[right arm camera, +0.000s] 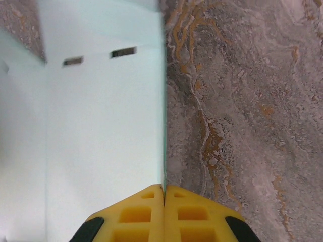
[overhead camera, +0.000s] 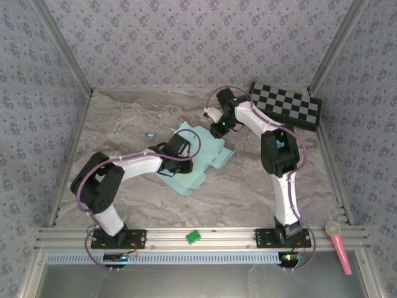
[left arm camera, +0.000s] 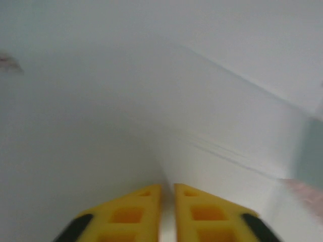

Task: Fold the paper box

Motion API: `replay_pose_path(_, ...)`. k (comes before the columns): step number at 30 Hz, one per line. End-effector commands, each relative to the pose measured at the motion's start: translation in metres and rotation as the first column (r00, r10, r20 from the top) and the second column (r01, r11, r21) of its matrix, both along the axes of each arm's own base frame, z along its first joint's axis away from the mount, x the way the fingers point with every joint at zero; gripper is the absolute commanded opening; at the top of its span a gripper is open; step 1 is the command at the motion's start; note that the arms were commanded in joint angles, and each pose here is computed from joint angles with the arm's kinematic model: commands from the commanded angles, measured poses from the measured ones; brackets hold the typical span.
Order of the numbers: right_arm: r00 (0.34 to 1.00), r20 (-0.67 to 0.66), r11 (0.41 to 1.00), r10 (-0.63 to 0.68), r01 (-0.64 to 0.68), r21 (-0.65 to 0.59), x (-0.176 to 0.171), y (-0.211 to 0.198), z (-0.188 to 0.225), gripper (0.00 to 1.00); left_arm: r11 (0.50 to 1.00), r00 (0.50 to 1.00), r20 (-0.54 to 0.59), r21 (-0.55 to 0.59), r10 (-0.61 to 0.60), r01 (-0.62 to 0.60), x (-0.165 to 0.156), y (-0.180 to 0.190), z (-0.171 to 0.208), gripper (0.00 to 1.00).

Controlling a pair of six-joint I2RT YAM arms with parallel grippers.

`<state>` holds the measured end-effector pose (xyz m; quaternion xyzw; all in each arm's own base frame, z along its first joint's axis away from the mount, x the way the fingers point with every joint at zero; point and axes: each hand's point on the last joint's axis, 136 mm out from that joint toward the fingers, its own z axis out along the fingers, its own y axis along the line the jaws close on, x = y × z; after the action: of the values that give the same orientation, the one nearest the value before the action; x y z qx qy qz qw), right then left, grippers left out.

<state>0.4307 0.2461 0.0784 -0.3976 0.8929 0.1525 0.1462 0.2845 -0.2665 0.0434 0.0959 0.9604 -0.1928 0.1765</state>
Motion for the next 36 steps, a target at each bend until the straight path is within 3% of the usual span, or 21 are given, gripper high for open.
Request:
replay_pose_path(1, 0.982, 0.163, 0.995, 0.094, -0.087, -0.05, 0.006, 0.002, 0.022, 0.0, 0.999, 0.996, 0.086, -0.035, 0.009, -0.006, 0.011, 0.002, 0.046, 0.29)
replay_pose_path(6, 0.945, 0.271, 0.983, 0.181, -0.163, -0.09, 0.006, 0.007, 0.028, 0.0, 0.995, 0.984, 0.153, -0.056, 0.094, -0.086, 0.028, 0.039, 0.079, 0.47)
replay_pose_path(14, 0.861, 0.401, 0.95, 0.312, -0.281, -0.135, 0.001, 0.027, 0.032, 0.0, 0.972, 0.953, 0.191, -0.027, 0.233, -0.232, 0.06, 0.108, 0.094, 0.56)
replay_pose_path(25, 0.699, 0.59, 0.915, 0.403, -0.331, -0.232, 0.001, 0.046, 0.037, 0.0, 0.929, 0.923, 0.125, 0.019, 0.365, -0.37, 0.105, 0.15, 0.064, 0.56)
replay_pose_path(31, 0.671, 0.612, 0.908, 0.418, -0.336, -0.252, -0.002, 0.049, 0.038, 0.0, 0.897, 0.898, 0.093, 0.063, 0.43, -0.436, 0.123, 0.162, 0.044, 0.47)
replay_pose_path(36, 0.652, 0.625, 0.902, 0.43, -0.34, -0.266, -0.004, 0.051, 0.039, 0.0, 0.912, 0.915, 0.042, 0.067, 0.402, -0.404, 0.136, 0.152, 0.026, 0.46)
